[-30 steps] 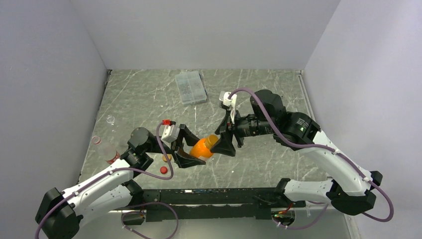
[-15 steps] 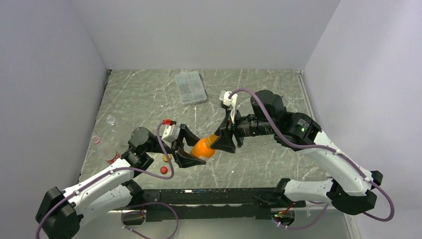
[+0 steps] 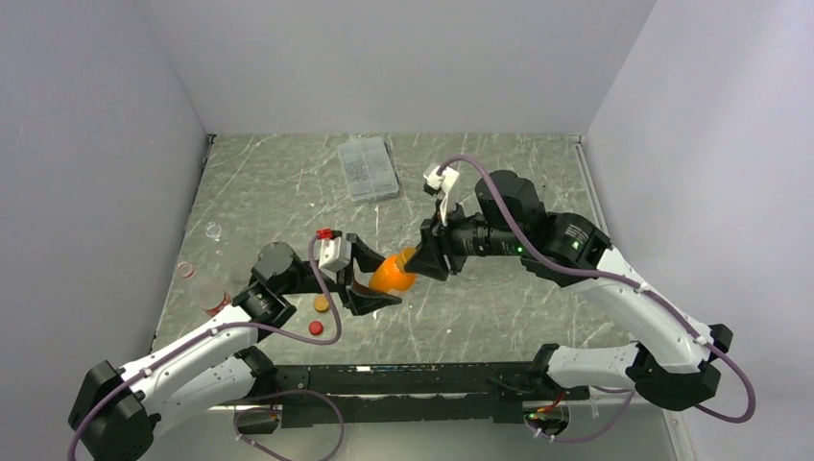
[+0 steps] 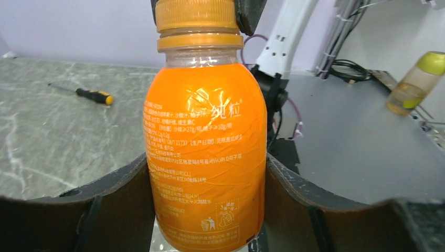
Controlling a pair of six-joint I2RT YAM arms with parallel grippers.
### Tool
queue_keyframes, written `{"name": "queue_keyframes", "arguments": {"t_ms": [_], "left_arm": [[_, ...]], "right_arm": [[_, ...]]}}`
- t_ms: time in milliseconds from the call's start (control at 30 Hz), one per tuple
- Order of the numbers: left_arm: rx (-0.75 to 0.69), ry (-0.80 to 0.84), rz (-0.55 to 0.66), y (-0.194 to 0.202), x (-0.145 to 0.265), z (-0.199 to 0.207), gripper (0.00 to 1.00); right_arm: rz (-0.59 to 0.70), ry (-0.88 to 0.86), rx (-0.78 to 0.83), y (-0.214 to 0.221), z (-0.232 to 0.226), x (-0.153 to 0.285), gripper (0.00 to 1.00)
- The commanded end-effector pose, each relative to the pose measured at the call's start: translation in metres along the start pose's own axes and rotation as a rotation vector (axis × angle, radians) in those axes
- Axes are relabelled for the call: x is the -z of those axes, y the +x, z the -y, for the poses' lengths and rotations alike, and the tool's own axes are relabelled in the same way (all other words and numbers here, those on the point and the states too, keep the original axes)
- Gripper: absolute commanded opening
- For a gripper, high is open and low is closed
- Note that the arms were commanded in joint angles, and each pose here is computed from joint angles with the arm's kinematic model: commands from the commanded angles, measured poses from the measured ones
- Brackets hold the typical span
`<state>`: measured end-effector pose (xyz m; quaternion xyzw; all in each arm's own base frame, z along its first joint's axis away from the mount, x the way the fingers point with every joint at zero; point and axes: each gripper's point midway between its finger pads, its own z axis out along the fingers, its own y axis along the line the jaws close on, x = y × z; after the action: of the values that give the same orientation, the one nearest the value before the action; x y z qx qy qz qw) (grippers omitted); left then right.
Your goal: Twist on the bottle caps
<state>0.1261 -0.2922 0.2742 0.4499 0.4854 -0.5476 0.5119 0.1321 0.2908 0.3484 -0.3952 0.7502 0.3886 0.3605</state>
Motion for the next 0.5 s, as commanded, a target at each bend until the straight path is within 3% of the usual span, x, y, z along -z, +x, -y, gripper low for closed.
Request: {"name": "queue_keyframes", "arguments": {"t_ms": [0,200,467], "left_arm": [[-0.206,-0.187,0.072,-0.051,-0.005,-0.039,0.00],[-0.371,-0.329,0.068,-0.083,-0.008,-0.075,0.00],[-0.471,-0.442,0.081,-0.103,-0.014,-0.105,0.00]], "right_arm": [[0.019,0.110,-0.160,-0.016,0.013,-0.012,0.20],[0.004,0.238,-0.341,-0.025,0.034,-0.027,0.18],[0.015,0.459,-0.473,-0.030,0.072,-0.046,0.17]]}}
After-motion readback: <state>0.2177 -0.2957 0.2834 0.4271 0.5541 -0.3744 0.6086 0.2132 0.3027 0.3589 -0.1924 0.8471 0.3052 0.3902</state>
